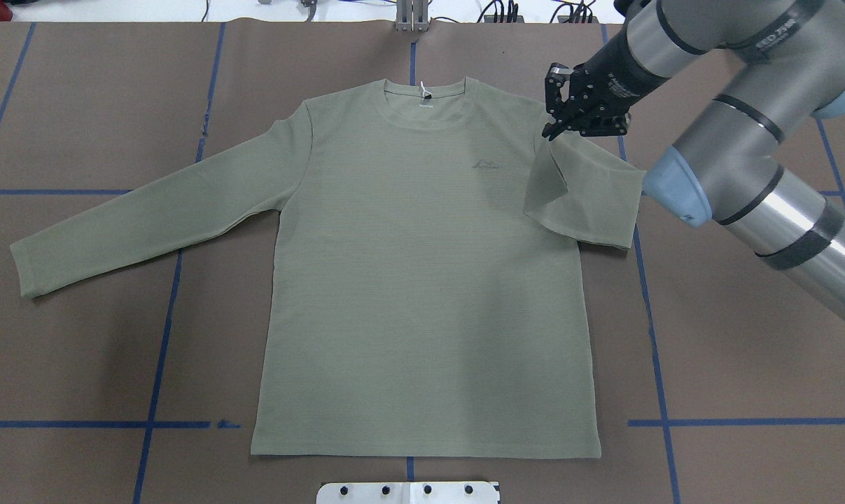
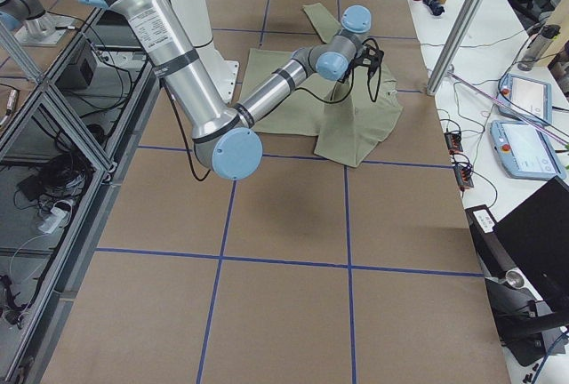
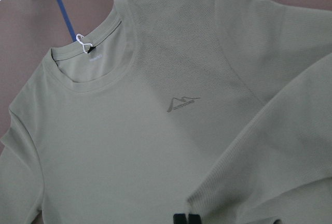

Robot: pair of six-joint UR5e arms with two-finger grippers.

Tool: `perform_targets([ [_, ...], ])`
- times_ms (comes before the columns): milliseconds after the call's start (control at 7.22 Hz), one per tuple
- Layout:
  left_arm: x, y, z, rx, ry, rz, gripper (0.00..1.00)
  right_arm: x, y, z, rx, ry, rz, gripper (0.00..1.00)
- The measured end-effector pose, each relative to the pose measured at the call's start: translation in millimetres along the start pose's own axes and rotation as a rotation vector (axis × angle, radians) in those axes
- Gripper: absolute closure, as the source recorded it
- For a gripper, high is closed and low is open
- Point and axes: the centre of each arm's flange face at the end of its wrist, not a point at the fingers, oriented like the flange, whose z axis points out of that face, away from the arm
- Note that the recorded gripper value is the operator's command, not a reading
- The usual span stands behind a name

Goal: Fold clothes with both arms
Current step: 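Carry the held sleeve across the chest toward the far shoulder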

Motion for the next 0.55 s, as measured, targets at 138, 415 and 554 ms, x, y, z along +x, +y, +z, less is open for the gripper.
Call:
perform_targets([
  [138, 0.2, 0.0, 0.3, 0.000, 0.002, 0.004, 0.00, -33.8, 13.9, 16.0, 0.026, 0.003, 0.023, 1.00],
  [415, -2.7, 2.8, 4.6, -0.015, 0.017, -0.025, 0.00, -106.2, 49.9, 56.0, 0.072, -0.003, 0.051, 1.00],
  [554, -6.5, 3.6, 8.6, -0.028, 0.020, -0.044, 0.00, -141.1, 73.8, 78.8, 0.093, -0.003, 0.045, 1.00],
])
